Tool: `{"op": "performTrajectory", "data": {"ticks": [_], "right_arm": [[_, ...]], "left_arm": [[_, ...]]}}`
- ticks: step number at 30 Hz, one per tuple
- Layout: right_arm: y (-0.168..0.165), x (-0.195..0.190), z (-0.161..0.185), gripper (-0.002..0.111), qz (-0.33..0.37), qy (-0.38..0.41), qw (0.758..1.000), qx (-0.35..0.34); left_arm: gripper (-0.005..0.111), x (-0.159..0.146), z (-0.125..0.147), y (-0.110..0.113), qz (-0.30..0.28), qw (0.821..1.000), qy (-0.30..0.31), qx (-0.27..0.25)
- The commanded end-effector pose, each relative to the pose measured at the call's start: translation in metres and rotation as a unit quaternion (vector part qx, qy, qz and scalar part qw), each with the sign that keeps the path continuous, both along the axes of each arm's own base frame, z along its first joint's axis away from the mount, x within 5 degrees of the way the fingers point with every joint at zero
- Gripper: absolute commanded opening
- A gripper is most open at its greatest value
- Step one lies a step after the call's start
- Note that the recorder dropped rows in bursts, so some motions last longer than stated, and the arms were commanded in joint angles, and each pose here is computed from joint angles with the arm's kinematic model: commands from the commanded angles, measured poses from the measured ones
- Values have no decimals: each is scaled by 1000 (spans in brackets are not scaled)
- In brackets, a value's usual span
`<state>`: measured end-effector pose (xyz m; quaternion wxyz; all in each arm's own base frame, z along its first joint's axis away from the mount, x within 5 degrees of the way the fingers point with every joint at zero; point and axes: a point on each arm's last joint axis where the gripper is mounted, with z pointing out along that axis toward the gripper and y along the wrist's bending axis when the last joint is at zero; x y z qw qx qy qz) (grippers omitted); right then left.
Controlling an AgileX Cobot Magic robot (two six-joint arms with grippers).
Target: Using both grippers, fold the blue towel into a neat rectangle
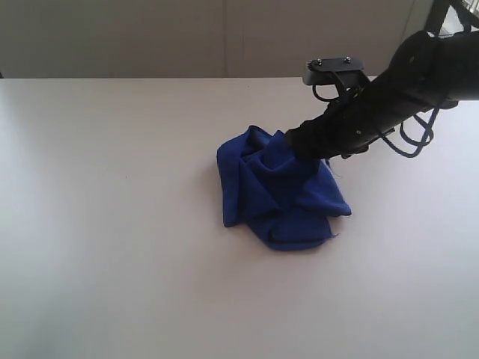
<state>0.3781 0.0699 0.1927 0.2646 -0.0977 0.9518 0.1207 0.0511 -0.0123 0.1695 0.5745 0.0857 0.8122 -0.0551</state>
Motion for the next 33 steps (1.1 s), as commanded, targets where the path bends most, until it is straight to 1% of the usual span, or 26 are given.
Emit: {"op": "performTrajectory", "data": {"ticks": [1, 4, 6, 9, 10, 12, 13, 17, 22, 25, 28, 31, 33], "right_arm": [[1, 2, -4, 51, 4, 4, 1000, 0], [1, 1, -4, 48, 6, 8, 1000, 1], [1, 0, -4, 42, 7, 11, 1000, 1], [1, -1, -5, 25, 14, 19, 1000, 1], [2, -2, -5, 16, 17, 23, 1000, 1], [2, -3, -4, 4, 29, 22, 999, -4], [2, -3, -4, 0, 30, 20, 999, -5], [2, -2, 10, 0, 35, -1, 999, -5], [3, -8, 51, 0, 50, -39, 998, -1], [0, -16, 71, 0, 64, -62, 996, -19], [-4, -21, 79, 0, 85, -78, 992, -54], [-8, -23, 78, 0, 105, -70, 988, -92], [-9, -24, 75, 0, 112, -61, 987, -101]], "left_arm": [[0, 0, -1, -1, -3, 1000, -1, -4], [0, 0, -1, -1, -3, 1000, -1, -4], [0, 0, -1, -1, -3, 1000, -1, -4], [0, 0, -1, -1, -3, 1000, -1, -4], [0, 0, -1, -1, -3, 1000, -1, -4], [0, 0, -1, -1, -3, 1000, -1, -4], [0, 0, -1, -1, -3, 1000, -1, -4], [0, 0, -1, -1, -3, 1000, -1, -4], [0, 0, -1, -1, -3, 1000, -1, -4], [0, 0, -1, -1, -3, 1000, -1, -4], [0, 0, -1, -1, -3, 1000, -1, -4], [0, 0, -1, -1, -3, 1000, -1, -4], [0, 0, -1, -1, -3, 1000, -1, -4]]}}
